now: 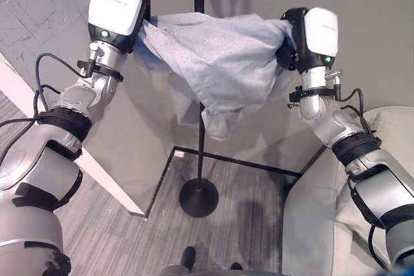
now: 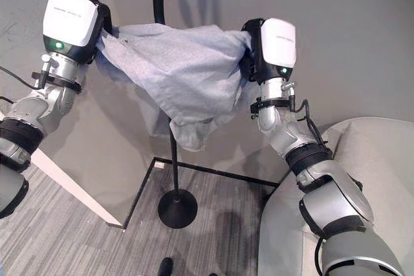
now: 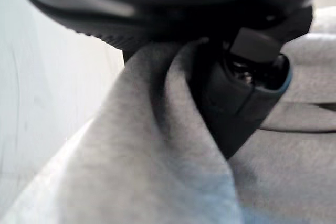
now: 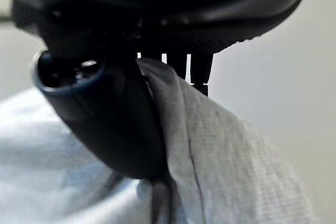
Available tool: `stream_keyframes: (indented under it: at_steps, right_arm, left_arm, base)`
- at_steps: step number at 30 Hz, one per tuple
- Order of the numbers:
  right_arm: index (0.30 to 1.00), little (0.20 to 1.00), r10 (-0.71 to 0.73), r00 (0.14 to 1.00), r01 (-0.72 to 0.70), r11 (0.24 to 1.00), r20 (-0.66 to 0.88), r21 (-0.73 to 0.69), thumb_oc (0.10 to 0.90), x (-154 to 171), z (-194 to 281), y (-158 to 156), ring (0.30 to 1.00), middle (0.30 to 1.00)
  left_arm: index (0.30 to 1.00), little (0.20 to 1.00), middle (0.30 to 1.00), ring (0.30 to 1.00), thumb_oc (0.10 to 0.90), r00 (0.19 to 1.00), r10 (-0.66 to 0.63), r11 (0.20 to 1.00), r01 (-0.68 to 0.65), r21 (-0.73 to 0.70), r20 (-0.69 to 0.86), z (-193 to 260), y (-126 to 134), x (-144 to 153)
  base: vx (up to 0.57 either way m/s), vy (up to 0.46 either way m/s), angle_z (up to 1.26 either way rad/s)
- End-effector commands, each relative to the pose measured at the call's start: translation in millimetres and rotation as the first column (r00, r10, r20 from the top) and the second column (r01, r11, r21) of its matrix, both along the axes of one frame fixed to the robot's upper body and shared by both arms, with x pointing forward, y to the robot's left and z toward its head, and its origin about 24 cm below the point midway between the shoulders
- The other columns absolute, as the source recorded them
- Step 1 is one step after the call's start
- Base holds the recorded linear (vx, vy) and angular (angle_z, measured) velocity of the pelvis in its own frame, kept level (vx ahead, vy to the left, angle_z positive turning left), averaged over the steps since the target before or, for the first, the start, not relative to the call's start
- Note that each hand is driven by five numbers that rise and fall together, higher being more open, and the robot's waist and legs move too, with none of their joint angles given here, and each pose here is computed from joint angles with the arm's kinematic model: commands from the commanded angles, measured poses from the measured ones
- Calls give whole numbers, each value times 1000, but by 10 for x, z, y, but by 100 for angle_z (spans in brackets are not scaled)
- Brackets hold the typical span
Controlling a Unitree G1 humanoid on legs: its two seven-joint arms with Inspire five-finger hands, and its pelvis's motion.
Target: Hang the clothes on the sofa on the clothes rack.
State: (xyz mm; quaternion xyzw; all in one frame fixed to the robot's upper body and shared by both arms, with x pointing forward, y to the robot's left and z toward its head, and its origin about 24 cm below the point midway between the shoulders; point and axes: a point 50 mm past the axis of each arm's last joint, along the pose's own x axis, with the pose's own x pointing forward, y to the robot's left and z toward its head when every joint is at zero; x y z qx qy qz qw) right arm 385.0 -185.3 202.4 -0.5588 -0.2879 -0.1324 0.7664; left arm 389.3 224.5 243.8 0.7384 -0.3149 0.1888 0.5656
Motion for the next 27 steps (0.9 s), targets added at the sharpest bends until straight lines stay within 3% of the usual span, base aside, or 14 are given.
stream_keyframes:
  at_steps: [1,7,11,12,13,14,15,19,20,21,22,23,26,27]
  right_arm:
    - [300,300,-28,999,29,999,-22,38,400,8,27,-108,300,300]
    - [300,300,100,985,-88,993,-143,82,400,-234,-411,67,300,300]
    - [300,300,146,969,-99,969,-200,227,400,-400,-691,110,300,300]
    - [300,300,172,962,-110,956,-214,274,400,-468,-778,162,300,300]
    - [300,300,173,961,-110,956,-216,274,400,-471,-785,164,300,300]
    - [300,300,182,958,-112,949,-221,294,400,-492,-821,182,300,300]
    - [300,300,212,951,-125,930,-227,346,400,-532,-879,244,300,300]
    - [300,300,244,940,-129,903,-240,410,400,-582,-975,309,300,300]
    - [559,559,262,934,-127,880,-245,458,573,-619,-1032,336,559,559]
    - [693,693,262,934,-127,880,-245,458,662,-620,-1033,336,693,693]
    - [900,900,267,932,-120,867,-246,484,800,-629,-1058,342,900,900]
    - [900,900,271,931,-104,840,-245,532,800,-650,-1081,318,900,900]
    - [900,900,253,943,-82,807,-218,585,800,-660,-1029,228,900,900]
    - [900,900,253,942,-81,807,-218,585,800,-661,-1030,227,900,900]
  left_arm:
    - [300,300,300,300,400,984,174,959,-177,-220,-37,-222,479,-80]
    - [300,300,300,300,400,987,122,892,-157,-424,-108,-696,539,-282]
    - [300,300,300,300,400,996,22,756,-76,-650,-91,-986,399,-435]
    - [434,434,434,434,489,998,-11,691,-43,-722,-69,-1072,333,-502]
    - [486,486,486,486,524,997,-10,691,-45,-722,-72,-1080,336,-508]
    - [756,756,756,756,704,998,-23,658,-25,-753,-54,-1100,312,-535]
    - [900,900,900,900,800,998,-52,605,8,-796,-29,-1141,251,-578]
    - [900,900,900,900,800,997,-82,527,51,-849,9,-1163,176,-626]
    - [900,900,900,900,800,992,-116,442,90,-893,42,-1154,118,-647]
    - [900,900,900,900,800,992,-116,442,89,-893,42,-1155,119,-647]
    - [900,900,900,900,800,989,-134,395,113,-912,64,-1139,85,-651]
    - [900,900,900,900,800,980,-160,289,162,-943,119,-1079,52,-664]
    - [900,900,900,900,800,960,-183,145,240,-960,213,-927,34,-691]
    - [900,900,900,900,800,960,-183,145,240,-960,212,-927,33,-692]
  base:
    - [40,8,-8]
    - [22,-10,-12]
    - [7,-4,-1]
    - [0,0,0]
    - [22,-17,3]
    - [18,-22,3]
    - [-20,-19,7]
    - [19,-11,5]
    - [13,-5,4]
    - [17,-3,3]
    - [17,4,4]
    - [17,4,4]
    - [11,2,2]
    - [0,0,0]
